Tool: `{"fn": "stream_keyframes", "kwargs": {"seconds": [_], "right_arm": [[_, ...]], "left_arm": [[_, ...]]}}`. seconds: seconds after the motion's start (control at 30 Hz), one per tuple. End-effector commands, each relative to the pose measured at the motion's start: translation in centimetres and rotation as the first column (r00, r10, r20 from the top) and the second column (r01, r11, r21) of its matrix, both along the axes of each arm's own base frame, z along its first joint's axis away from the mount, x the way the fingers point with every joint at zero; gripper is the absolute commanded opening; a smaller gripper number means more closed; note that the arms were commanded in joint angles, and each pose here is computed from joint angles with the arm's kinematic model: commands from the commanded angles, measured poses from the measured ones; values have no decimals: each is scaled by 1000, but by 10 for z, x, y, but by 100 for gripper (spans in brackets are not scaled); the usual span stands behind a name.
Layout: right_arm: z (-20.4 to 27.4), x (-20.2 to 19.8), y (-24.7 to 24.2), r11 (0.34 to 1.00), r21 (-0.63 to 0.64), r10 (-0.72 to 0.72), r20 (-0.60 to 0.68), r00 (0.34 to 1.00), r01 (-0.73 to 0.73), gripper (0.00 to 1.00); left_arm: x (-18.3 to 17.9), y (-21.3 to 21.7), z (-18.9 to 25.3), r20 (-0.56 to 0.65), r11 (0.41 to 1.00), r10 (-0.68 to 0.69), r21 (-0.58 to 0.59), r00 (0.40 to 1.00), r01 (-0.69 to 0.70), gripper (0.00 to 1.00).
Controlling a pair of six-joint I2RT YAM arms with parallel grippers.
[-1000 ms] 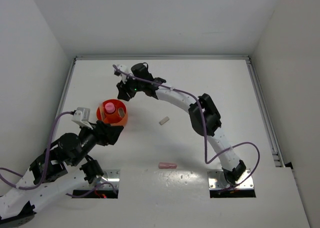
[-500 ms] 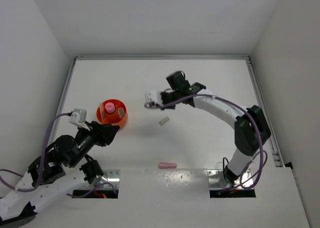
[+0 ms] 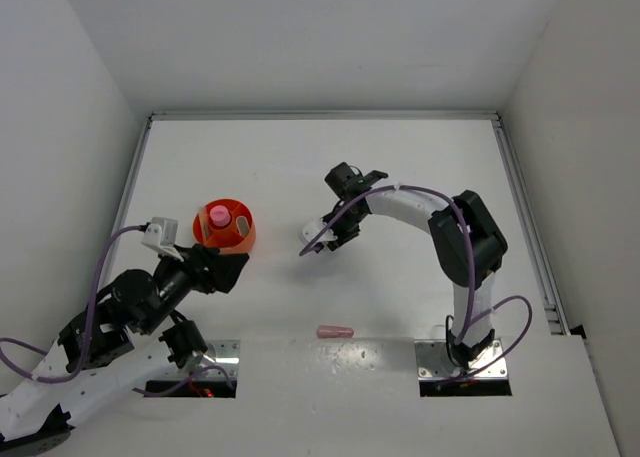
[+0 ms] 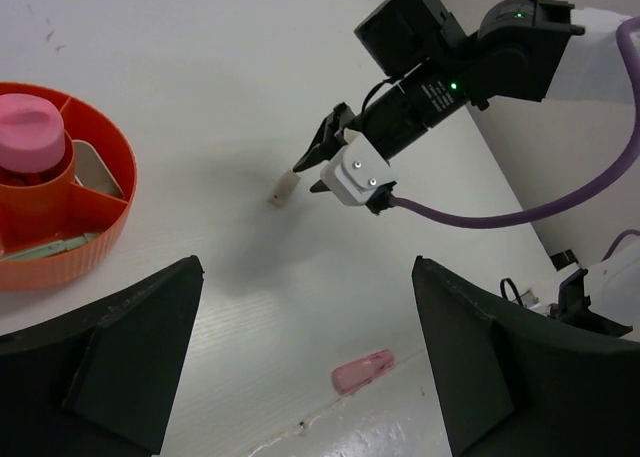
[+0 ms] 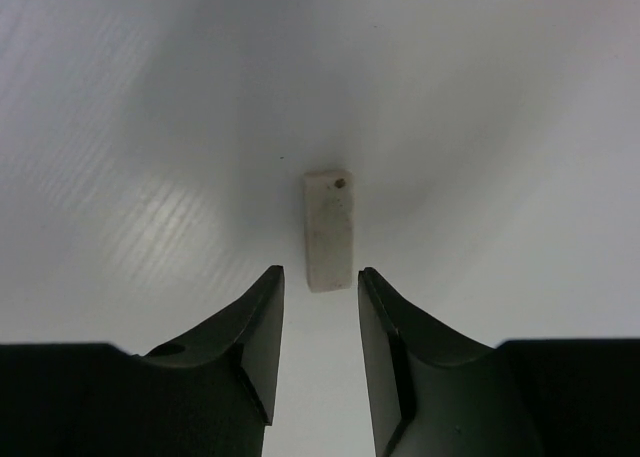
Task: Sort the stationery into containers
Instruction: Pick up the stationery from the center of the board, then place the stationery in the storage box.
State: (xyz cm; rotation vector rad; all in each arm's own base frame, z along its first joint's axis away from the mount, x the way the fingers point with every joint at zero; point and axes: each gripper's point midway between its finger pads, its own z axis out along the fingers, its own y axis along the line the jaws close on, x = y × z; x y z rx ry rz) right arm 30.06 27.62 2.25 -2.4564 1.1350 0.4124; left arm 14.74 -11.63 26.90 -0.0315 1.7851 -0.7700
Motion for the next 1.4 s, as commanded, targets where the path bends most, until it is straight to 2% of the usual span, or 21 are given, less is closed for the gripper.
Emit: {"fn": "stream_keyframes", "kwargs": {"seconds": [0.0, 0.4, 0.53, 0.6, 0.67, 0.83, 0.93, 0.97, 1.0, 1.03, 1.07, 1.13, 1.17, 1.23, 1.27, 1.33, 1.37], "right_arm": [[1, 9, 17, 998, 33, 61, 9, 998, -62, 36], [-18, 18, 23, 998, -16, 66, -16, 998, -66, 38], [-30, 24, 18, 996, -69, 57, -9, 998, -57, 40], [-36, 25, 15, 994, -96, 55, -29, 998, -57, 34], [-38, 23, 14, 992, -112, 54, -51, 997, -60, 19], [-28, 16, 15, 993, -98, 50, -90, 995, -58, 7], [2, 18, 41, 1000, 6, 12, -100, 995, -11, 1], [21, 16, 55, 996, 56, -61, -129, 990, 69, 0], [44, 37, 74, 981, 140, -122, -76, 990, 132, 0], [61, 41, 90, 962, 199, -172, -81, 982, 185, 0], [83, 45, 103, 904, 236, -327, -155, 932, 356, 0], [129, 71, 133, 798, 369, -441, -183, 879, 477, 0], [158, 79, 147, 713, 399, -512, -265, 817, 576, 0], [162, 92, 162, 629, 382, -574, -360, 736, 677, 0], [178, 96, 171, 562, 373, -592, -441, 674, 738, 0], [186, 104, 185, 491, 386, -580, -524, 624, 781, 0], [183, 103, 188, 451, 353, -583, -579, 570, 820, 0]], "left_arm": [[2, -4, 6, 13, 1000, -1, -19, 1000, 2, 92], [1, -2, 8, 19, 1000, -1, -27, 1000, 2, 92], [0, -1, 9, 24, 999, -1, -34, 1000, 2, 92], [0, -1, 9, 24, 999, -1, -34, 1000, 2, 92], [0, -1, 9, 24, 999, -1, -34, 1000, 2, 92], [0, -1, 9, 24, 999, -1, -34, 1000, 2, 92], [0, 0, 11, 29, 999, -1, -42, 1000, 2, 92], [-2, 2, 13, 36, 999, -1, -52, 999, 2, 92], [-3, 4, 16, 47, 998, 0, -67, 999, 3, 92], [-4, 7, 18, 54, 997, 10, -77, 998, -5, 92], [-5, 9, 19, 61, 996, 10, -87, 998, -5, 92], [-7, 15, 27, 86, 992, 22, -122, 996, -11, 92], [-7, 15, 24, 86, 993, 22, -122, 996, -11, 92], [-8, 14, 24, 90, 994, 12, -114, 996, -2, 92], [-8, 14, 24, 90, 994, 12, -114, 996, -2, 92], [-7, 12, 22, 83, 995, 11, -104, 996, -2, 92], [-6, 9, 20, 74, 996, 1, -92, 997, 6, 92]]}}
